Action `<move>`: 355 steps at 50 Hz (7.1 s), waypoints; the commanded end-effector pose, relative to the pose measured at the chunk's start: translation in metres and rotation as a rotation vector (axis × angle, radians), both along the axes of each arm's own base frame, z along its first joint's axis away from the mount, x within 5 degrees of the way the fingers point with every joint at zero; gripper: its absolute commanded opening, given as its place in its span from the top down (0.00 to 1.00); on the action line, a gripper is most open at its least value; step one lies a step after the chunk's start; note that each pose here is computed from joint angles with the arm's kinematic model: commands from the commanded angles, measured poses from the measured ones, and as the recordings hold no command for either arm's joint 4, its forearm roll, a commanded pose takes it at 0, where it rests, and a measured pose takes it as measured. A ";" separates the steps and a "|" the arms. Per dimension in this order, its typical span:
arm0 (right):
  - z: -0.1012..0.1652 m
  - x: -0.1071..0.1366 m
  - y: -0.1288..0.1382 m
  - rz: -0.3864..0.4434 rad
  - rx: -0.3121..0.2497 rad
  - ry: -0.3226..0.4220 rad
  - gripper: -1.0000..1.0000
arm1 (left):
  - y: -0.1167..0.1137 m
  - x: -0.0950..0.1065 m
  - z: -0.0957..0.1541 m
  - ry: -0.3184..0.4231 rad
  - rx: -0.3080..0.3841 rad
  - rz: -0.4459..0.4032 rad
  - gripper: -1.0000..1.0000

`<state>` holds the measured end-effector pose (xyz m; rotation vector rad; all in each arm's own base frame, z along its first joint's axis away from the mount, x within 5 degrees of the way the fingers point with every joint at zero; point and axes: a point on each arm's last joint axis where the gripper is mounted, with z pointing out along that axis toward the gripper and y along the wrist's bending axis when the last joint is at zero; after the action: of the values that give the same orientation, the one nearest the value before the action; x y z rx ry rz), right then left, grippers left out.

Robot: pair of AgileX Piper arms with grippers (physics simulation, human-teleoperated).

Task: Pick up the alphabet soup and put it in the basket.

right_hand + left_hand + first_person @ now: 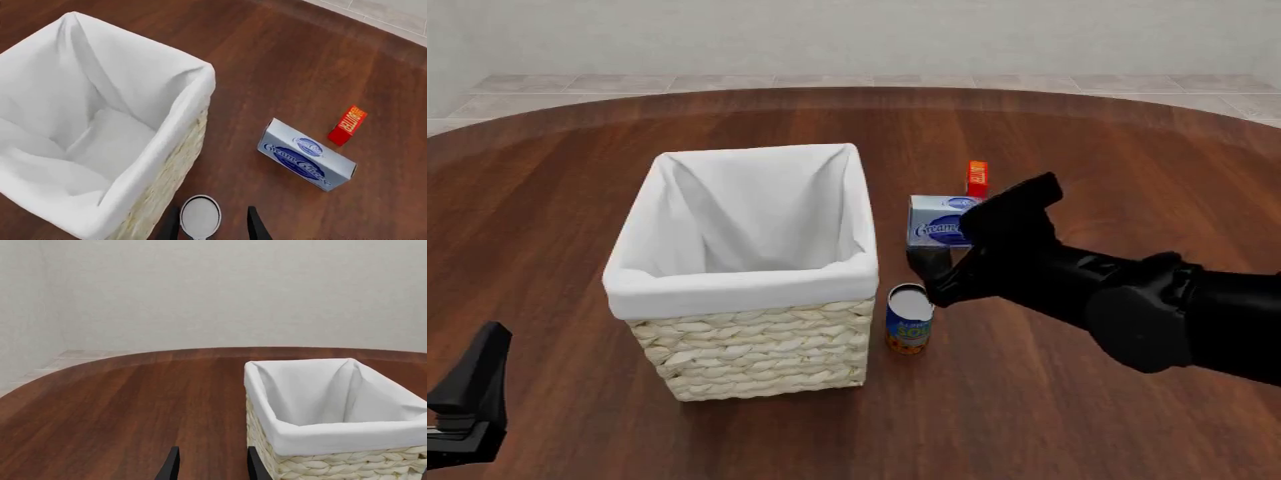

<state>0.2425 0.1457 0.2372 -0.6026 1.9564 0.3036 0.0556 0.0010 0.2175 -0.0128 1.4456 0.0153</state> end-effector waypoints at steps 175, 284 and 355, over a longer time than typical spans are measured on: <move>-0.098 0.022 0.022 -0.022 0.005 0.148 0.00 | 0.000 0.000 0.000 0.000 0.011 -0.006 0.00; -0.013 0.017 -0.011 -0.087 0.002 0.083 1.00 | -0.001 0.000 0.001 -0.009 0.005 -0.013 0.00; 0.178 0.040 0.003 -0.014 -0.040 -0.126 1.00 | -0.001 0.000 0.002 -0.021 -0.004 -0.014 0.00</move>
<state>0.2854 0.1373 0.3914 -0.6125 1.8824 0.1739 0.0554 0.0005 0.2192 -0.0085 1.4253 0.0041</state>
